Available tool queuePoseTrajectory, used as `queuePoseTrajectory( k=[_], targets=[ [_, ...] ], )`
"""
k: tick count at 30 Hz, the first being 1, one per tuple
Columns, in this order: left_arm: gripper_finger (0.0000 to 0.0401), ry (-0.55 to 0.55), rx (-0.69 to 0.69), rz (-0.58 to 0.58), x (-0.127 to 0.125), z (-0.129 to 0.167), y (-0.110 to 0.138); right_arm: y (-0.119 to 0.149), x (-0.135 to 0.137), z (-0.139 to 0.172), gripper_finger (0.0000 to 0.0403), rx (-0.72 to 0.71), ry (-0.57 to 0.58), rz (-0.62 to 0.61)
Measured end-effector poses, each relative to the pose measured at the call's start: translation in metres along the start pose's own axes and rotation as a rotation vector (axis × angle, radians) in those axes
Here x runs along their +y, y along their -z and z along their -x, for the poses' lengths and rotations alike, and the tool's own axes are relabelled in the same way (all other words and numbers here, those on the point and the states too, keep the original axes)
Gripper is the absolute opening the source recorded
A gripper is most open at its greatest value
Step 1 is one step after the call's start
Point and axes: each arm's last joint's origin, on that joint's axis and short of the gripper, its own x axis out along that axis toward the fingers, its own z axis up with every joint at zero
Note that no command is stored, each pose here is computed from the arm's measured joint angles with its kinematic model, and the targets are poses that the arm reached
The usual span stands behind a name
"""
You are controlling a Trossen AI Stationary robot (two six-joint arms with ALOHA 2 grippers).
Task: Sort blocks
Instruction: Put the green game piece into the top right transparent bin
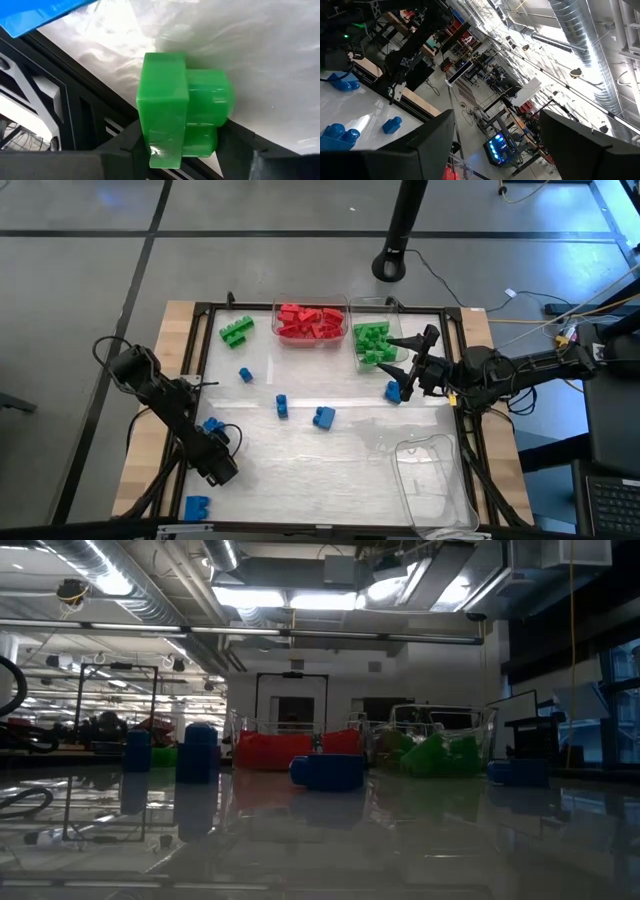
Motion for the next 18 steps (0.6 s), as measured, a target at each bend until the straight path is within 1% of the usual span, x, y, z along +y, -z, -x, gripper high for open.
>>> queuePoseTrajectory(
  k=[8,13,18],
  targets=[
    [0.0163,0.000,-0.005,-0.003,0.000,0.000,0.000,0.000,0.000,0.000,0.0289,0.000,0.000,0.000],
    [0.0163,0.010,-0.014,-0.028,-0.003,0.003,0.001,0.000,0.000,0.000,0.0289,0.000,0.000,0.000],
    [0.0163,0.042,-0.038,-0.035,-0.010,0.010,0.003,0.000,0.000,0.000,0.0289,0.000,0.000,0.000]
  ],
)
